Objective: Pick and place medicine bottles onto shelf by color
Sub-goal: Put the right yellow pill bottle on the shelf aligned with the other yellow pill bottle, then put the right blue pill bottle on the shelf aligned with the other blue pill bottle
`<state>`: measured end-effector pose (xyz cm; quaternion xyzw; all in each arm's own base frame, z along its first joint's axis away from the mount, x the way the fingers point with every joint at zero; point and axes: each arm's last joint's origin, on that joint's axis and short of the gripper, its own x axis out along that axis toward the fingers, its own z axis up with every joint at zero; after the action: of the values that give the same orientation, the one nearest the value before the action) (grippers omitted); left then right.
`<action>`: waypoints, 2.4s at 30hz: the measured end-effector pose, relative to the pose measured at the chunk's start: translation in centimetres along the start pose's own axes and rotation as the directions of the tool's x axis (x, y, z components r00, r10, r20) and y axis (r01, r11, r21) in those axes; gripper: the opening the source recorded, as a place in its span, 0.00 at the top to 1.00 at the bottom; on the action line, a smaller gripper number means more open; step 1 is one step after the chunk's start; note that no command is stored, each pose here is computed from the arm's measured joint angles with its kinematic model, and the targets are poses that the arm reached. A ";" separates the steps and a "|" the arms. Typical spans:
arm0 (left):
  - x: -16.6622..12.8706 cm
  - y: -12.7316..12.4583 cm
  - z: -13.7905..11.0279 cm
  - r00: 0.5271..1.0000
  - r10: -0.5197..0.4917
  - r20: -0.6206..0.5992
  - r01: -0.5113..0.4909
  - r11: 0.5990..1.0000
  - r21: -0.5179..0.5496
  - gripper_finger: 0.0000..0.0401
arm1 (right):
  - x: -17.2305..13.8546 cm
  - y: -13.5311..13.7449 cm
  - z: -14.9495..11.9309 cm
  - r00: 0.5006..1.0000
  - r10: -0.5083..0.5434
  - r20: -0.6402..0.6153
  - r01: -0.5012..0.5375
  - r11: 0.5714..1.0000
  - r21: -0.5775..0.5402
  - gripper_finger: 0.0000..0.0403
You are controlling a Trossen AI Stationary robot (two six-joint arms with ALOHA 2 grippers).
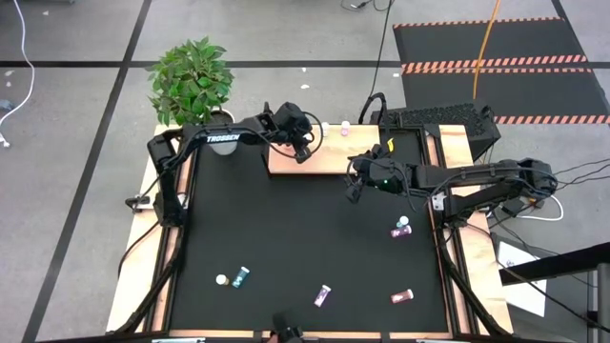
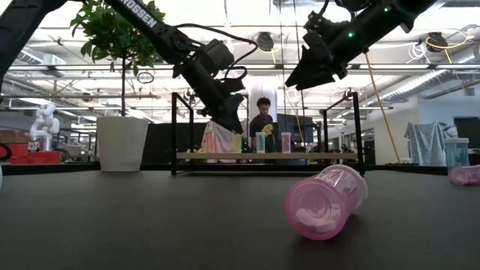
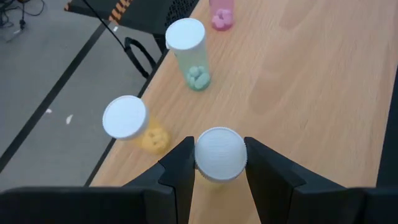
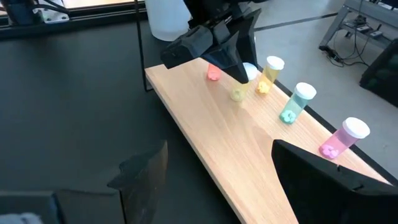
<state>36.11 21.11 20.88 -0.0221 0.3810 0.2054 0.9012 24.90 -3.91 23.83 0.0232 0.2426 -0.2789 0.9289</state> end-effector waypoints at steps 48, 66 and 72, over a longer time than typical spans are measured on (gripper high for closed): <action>0.5 -0.1 -1.0 0.999 -0.009 0.042 0.011 0.998 -0.066 0.68 | 0.1 -0.1 0.0 0.999 0.041 -0.007 -0.040 0.999 0.032 0.29; -2.5 0.0 0.6 0.993 0.042 0.107 -0.042 0.999 0.001 0.31 | -0.1 -0.1 -0.1 0.997 0.070 -0.023 -0.068 0.995 0.070 0.29; -9.1 -0.9 2.5 0.982 0.069 0.174 -0.078 0.996 0.048 0.30 | -0.7 0.0 0.3 0.982 0.190 -0.010 -0.187 0.972 0.139 0.29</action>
<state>32.53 17.55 28.87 0.0342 0.3077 0.2292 0.9228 24.54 -3.56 24.44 0.1134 0.2305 -0.2053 0.9444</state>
